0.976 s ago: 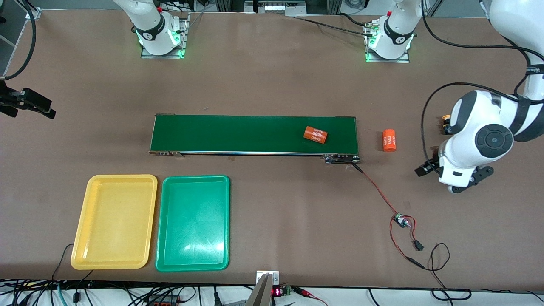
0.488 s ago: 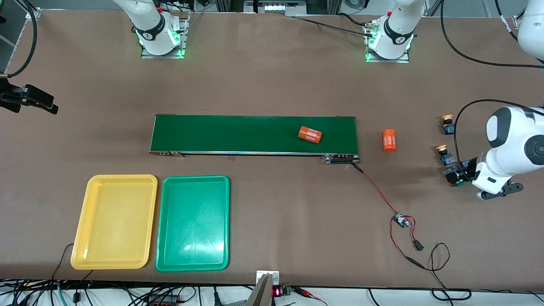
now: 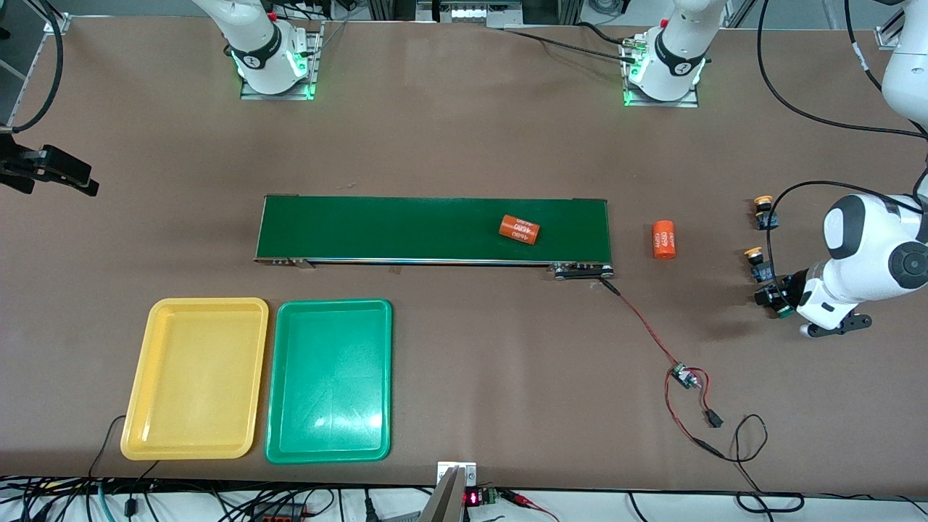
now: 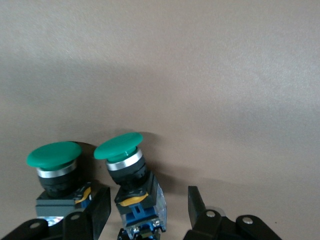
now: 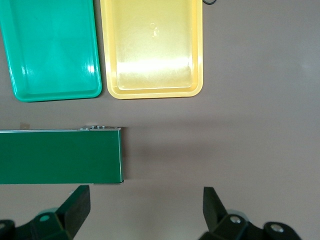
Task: Sort buttons by color to trays
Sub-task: 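Move the left gripper to the buttons and grasp a green-cap button, then carry the green button with the left gripper and release it on the belt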
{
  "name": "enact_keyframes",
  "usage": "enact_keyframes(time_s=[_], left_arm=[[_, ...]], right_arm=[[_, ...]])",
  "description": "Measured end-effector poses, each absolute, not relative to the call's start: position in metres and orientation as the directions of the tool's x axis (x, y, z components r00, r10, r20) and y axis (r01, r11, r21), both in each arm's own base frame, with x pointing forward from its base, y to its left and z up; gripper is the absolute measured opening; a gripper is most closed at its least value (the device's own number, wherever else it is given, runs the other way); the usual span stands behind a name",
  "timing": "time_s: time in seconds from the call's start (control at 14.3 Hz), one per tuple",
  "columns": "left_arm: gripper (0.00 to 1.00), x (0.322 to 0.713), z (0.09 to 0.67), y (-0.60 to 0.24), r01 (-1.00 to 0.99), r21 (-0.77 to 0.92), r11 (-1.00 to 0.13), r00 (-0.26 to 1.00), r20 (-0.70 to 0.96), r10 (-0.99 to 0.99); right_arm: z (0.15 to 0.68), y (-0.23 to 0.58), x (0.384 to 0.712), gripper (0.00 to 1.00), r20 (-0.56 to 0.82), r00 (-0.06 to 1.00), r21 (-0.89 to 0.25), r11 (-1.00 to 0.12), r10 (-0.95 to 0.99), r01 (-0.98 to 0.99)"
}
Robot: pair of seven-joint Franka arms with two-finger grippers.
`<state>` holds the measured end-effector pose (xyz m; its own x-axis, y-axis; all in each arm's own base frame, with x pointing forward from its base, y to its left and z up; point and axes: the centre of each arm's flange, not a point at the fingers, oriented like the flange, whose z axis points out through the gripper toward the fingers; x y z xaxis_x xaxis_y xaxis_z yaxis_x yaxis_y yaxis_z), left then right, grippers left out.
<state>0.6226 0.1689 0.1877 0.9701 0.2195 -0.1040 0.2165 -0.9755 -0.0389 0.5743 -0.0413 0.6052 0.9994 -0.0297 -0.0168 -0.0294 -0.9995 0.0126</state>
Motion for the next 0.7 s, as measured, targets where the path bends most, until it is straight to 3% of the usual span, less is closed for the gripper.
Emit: enact_keyframes(time_s=[0.14,0.42,0.7], left_arm=[[0.68,0.622,0.183,0.168,0.216,-0.035,-0.976,0.970,-0.111,0.219],[0.33,0.622,0.183,0.168,0.216,-0.034,-0.976,0.970,-0.110,0.218],[0.33,0.635,0.203,0.155,0.196,-0.020,-0.980,0.978,-0.067,0.197]], right_arm=[[0.604,-0.041,0.574,1.00,-0.020,0.999,0.012,-0.999,-0.030,-0.029],[0.599,-0.041,0.576,1.00,-0.014,0.999,0.013,-0.999,-0.029,-0.029],[0.598,-0.042,0.579,1.00,0.003,1.000,0.014,-0.999,-0.029,-0.029]])
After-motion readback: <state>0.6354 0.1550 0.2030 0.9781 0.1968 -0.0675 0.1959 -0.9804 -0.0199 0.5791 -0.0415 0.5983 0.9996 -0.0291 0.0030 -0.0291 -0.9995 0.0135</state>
